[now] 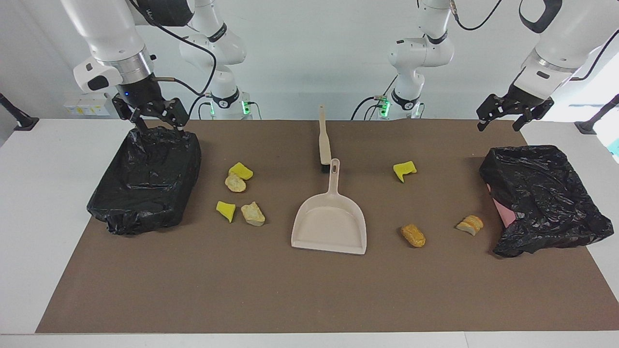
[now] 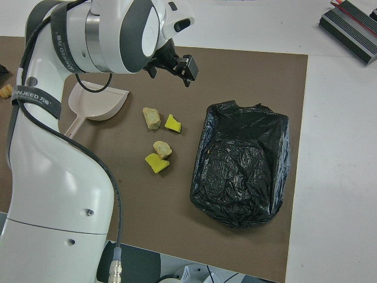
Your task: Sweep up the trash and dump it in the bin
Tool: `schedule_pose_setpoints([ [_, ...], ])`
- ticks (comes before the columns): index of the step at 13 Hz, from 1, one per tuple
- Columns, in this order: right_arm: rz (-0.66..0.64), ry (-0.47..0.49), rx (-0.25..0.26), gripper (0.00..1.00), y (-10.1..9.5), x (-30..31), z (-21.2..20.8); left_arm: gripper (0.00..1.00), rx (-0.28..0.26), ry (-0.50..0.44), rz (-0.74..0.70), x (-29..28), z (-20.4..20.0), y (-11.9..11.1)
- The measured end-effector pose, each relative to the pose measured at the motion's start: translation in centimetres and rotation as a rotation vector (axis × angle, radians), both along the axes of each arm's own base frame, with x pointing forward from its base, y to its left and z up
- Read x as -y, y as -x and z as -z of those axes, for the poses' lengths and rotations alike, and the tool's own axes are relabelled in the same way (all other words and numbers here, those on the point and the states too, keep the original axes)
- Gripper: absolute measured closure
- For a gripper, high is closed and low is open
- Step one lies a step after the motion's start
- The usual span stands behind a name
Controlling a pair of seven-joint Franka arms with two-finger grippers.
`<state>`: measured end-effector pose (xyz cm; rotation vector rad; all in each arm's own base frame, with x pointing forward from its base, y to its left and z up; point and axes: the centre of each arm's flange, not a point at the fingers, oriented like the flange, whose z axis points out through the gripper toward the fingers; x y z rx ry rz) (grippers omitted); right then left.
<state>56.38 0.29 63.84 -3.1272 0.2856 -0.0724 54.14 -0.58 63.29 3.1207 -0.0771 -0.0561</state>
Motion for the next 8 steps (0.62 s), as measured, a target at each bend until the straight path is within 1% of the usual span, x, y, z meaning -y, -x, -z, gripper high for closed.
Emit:
schedule_pose_setpoints([
  [2,0.001,0.001,-0.018,0.00,0.20,0.07,0.13,0.00,-0.001,0.000,0.001,0.04,0.01,0.01],
  [5,-0.004,0.018,-0.069,0.00,0.88,-0.08,0.24,0.00,0.000,0.000,0.007,0.37,0.00,0.01],
  [8,-0.010,0.021,-0.077,0.00,0.98,-0.37,0.25,0.00,0.012,0.000,0.006,0.33,-0.10,-0.12],
])
